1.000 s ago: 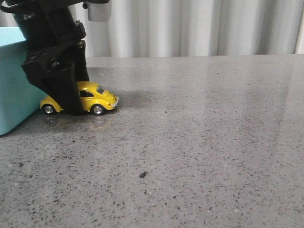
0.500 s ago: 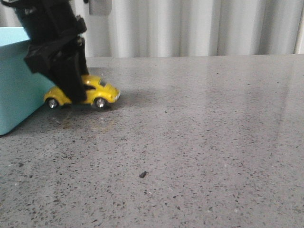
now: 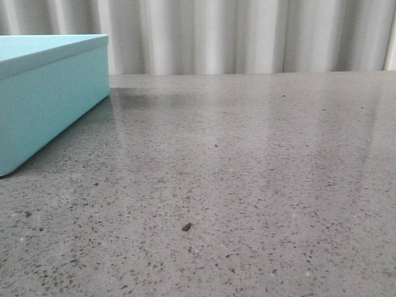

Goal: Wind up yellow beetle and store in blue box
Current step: 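Lift the yellow car with the left gripper into the blue box, then release the yellow car inside the blue box with the left gripper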

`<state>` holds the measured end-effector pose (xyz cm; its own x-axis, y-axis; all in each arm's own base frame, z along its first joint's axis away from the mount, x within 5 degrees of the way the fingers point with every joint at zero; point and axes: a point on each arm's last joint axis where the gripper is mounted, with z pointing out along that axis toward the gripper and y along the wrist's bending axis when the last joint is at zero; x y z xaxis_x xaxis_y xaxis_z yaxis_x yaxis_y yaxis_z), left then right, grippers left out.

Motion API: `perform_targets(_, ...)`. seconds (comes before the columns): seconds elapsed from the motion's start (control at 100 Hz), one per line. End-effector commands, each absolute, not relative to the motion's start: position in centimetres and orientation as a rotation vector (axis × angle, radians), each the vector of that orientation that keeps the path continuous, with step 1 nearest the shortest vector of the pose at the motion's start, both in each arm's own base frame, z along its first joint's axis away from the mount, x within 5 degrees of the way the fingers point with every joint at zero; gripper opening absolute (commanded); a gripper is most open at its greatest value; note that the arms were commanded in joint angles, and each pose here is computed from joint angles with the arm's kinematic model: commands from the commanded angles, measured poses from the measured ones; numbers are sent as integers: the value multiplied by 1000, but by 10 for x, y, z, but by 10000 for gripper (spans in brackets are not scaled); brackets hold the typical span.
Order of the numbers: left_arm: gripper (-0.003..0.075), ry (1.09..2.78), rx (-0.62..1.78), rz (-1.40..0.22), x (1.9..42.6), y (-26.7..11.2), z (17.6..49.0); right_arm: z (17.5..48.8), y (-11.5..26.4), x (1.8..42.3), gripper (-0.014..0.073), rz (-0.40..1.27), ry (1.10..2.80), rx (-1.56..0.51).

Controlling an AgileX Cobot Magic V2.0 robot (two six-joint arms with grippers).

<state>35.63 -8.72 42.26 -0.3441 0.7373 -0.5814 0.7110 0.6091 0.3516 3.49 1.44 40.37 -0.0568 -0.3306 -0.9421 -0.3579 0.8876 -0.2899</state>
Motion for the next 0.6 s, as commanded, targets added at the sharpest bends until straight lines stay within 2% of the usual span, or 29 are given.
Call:
perform_targets(0.0, 70, 2136, 958, 47, 352, -61, 435, 417, 14, 36, -52, 14, 1566, -516)
perform_targets(0.18, 70, 2301, 923, 25, 361, -40, 383, 417, 14, 36, -52, 14, 1564, -515)
perform_targets(0.37, 90, 2411, 941, -3, 368, -39, 336, 418, 14, 36, -52, 14, 1553, -511)
perform_targets(0.46, 165, 2453, 953, -22, 369, -39, 324, 418, 14, 36, -52, 14, 1553, -511)
perform_targets(0.59, 347, 2462, 962, -1, 369, -38, 321, 418, 14, 36, -52, 14, 1555, -511)
